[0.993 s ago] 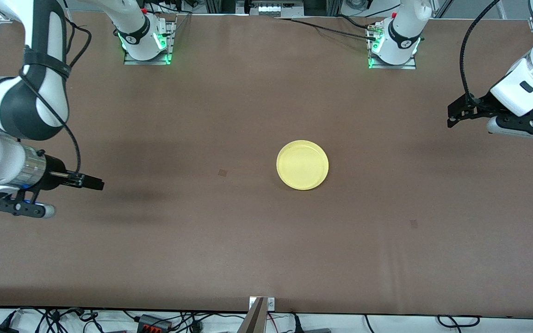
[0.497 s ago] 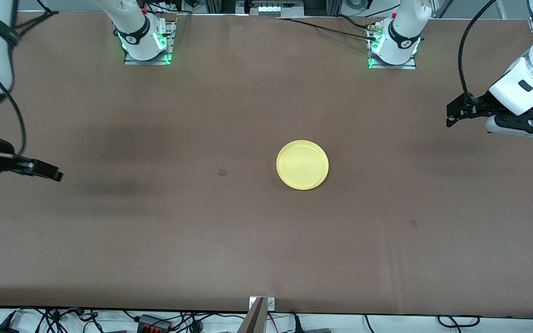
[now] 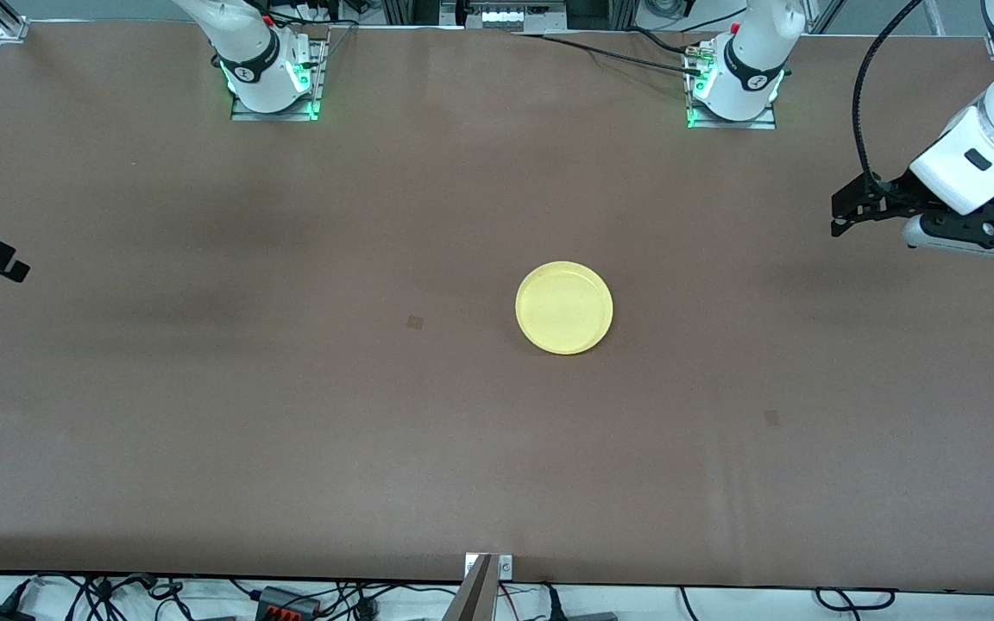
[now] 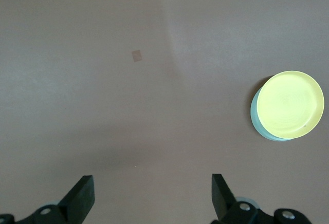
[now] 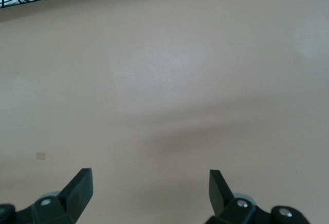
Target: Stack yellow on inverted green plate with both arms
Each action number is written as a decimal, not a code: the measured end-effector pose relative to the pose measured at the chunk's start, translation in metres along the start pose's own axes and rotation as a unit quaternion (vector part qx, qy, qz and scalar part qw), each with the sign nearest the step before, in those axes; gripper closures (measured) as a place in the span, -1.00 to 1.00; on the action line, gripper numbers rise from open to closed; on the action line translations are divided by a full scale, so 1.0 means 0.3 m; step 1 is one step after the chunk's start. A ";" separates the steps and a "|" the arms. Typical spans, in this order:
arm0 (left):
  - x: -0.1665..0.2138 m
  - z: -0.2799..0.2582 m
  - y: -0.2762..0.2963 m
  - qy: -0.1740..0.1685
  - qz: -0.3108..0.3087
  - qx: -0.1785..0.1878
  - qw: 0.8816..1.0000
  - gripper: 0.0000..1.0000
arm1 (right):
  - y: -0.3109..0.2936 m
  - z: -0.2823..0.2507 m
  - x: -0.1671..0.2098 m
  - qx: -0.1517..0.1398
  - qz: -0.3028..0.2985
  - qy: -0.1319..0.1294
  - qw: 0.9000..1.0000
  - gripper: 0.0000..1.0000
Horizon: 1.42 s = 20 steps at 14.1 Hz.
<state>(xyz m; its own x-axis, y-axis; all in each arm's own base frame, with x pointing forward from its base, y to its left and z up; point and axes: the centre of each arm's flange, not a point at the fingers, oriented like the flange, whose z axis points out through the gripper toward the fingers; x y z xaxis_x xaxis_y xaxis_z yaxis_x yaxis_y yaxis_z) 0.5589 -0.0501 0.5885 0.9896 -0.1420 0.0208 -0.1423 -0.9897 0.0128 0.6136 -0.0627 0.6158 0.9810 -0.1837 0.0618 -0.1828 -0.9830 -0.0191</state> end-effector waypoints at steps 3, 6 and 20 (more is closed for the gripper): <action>0.000 0.000 -0.004 0.000 -0.001 0.000 1.000 -1.00 | -0.027 -0.001 -0.008 -0.017 -0.013 0.001 1.000 -1.00; -0.001 0.000 -0.008 0.000 -0.002 0.000 1.000 -1.00 | -0.034 0.015 -0.020 -0.023 -0.023 -0.014 0.999 -1.00; -0.046 0.031 -0.065 0.017 -0.019 0.002 1.000 -1.00 | -0.019 0.056 -0.199 -0.026 -0.038 -0.018 0.999 -1.00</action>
<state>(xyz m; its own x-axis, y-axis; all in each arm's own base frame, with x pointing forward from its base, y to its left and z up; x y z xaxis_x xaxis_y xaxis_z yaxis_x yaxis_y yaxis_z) 0.5483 -0.0291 0.5788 0.9933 -0.1028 0.0536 -0.1035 -0.9946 0.0101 0.5572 -0.0461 0.5954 0.9937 -0.1090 0.0247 -0.1098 -0.9933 0.0357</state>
